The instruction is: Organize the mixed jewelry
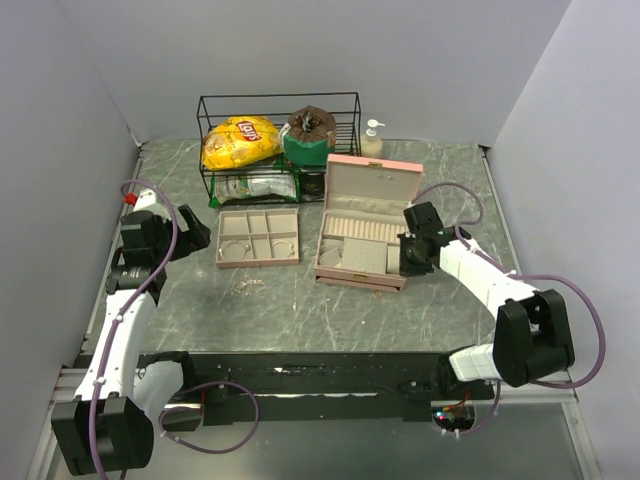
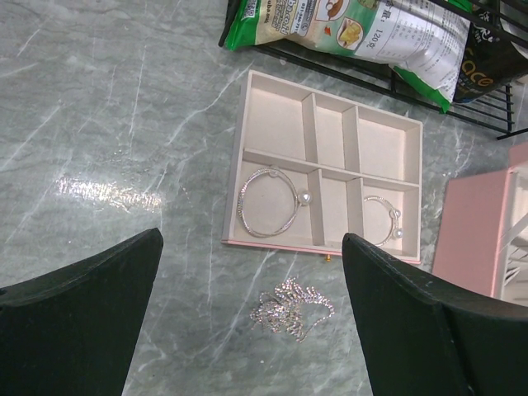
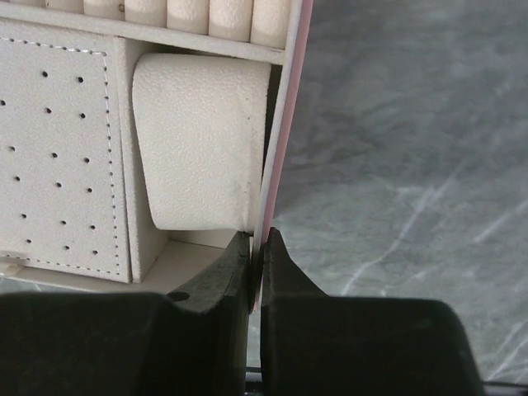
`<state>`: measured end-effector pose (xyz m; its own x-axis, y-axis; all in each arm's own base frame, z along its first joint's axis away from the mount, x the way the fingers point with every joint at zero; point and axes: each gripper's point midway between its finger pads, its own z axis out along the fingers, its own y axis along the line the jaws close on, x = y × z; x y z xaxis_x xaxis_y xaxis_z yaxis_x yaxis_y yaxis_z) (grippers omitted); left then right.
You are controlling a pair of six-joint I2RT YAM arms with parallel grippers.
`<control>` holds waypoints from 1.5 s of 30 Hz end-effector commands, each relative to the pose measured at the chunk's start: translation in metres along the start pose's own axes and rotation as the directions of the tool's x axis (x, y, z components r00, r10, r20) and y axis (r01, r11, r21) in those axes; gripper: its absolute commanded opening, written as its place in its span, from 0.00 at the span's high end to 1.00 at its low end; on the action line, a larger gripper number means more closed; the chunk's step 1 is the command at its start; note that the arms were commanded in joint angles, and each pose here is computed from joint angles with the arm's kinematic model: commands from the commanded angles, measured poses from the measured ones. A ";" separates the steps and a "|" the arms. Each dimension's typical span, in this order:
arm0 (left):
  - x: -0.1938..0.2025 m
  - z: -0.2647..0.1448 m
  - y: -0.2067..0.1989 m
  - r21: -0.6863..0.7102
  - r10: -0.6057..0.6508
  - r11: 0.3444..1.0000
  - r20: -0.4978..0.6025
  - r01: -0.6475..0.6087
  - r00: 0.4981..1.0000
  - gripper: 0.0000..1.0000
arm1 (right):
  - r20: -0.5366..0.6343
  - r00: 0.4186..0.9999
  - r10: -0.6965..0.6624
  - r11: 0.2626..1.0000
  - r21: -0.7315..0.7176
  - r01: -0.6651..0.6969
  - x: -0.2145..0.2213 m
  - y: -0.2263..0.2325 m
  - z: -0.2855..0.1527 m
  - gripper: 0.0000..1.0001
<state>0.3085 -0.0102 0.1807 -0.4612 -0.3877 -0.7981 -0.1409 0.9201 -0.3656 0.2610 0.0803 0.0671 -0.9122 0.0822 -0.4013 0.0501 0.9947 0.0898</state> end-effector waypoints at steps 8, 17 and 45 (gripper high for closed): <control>-0.013 -0.002 -0.008 0.036 0.021 0.999 0.044 -0.023 0.999 0.04 | -0.062 0.977 -0.203 0.978 0.030 0.205 -0.013 0.007 0.013 1.00; -0.012 -0.001 -0.008 0.039 0.019 0.999 0.036 -0.020 0.999 0.04 | -0.028 0.991 -0.131 0.991 -0.036 0.130 -0.026 0.027 0.016 1.00; 0.002 -0.002 -0.032 0.109 0.045 0.993 0.003 -0.045 0.999 0.04 | 0.090 0.946 0.312 0.924 -0.259 -0.280 0.062 0.027 -0.037 0.35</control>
<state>0.3073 -0.0295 0.1781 -0.5001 -0.3714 -0.7823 -0.0719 0.9181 -0.3899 0.2075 0.0995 0.0941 -0.8024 0.2864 -0.5236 0.1038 0.9309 0.3502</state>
